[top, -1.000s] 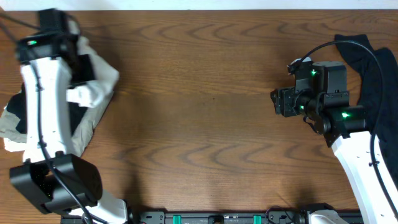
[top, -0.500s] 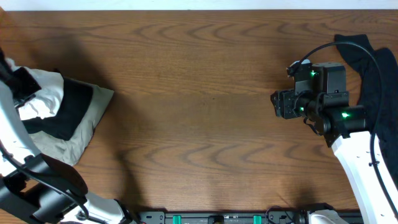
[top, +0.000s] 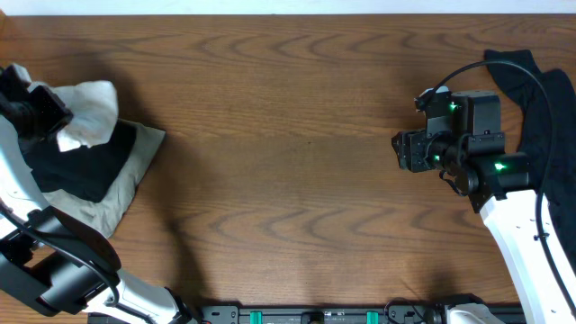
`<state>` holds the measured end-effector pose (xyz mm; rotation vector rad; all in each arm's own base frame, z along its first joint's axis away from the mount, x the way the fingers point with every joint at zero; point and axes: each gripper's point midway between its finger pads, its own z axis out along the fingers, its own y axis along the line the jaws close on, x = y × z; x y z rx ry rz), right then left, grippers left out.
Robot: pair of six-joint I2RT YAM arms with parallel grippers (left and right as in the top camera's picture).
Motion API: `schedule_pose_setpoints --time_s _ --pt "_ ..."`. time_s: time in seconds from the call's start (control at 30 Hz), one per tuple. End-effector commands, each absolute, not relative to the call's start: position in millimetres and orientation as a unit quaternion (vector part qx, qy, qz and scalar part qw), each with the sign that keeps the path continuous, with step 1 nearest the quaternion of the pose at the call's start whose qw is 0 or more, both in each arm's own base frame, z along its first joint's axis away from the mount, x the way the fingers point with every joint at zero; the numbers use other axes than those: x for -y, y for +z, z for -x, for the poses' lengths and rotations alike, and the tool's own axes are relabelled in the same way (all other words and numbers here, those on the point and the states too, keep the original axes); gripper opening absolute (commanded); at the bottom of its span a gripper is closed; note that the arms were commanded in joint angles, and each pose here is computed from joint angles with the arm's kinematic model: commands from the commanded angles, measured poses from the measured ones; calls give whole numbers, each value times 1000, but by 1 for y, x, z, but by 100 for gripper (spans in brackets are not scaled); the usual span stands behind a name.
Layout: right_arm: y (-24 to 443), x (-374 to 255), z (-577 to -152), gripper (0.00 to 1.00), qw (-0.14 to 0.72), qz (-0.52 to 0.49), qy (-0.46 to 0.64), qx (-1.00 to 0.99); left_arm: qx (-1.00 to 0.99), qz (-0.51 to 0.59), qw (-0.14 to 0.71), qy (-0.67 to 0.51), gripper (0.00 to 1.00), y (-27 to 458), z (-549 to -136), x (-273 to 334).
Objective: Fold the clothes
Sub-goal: 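Carry the folded white shirt with the left gripper onto the beige cloth pile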
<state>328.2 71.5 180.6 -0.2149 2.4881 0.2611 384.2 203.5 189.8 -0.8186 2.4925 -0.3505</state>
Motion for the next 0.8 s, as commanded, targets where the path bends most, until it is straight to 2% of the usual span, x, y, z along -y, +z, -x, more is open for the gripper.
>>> schedule_pose_setpoints --time_s 0.0,0.13,0.3,0.4,0.47,0.57,0.77 --pt "182 -69 -328 68 313 83 96 -941 -900 274 265 -211 6 203 -396 -178" --pt "182 -68 -329 68 314 82 93 -941 -907 280 244 -198 6 196 -387 -178" --pt "182 -67 -328 68 313 82 92 -942 -929 319 169 -84 6 172 -350 -204" --pt "182 -67 -328 68 313 82 92 -942 -931 327 153 -52 7 169 -341 -213" --pt "182 -67 -328 68 313 82 92 -942 -932 327 152 -45 10 168 -340 -215" --pt "182 -67 -328 69 313 83 90 -942 -932 330 147 -28 23 167 -336 -220" --pt "182 -66 -329 69 314 83 88 -942 -925 361 118 17 25 164 -318 -233"
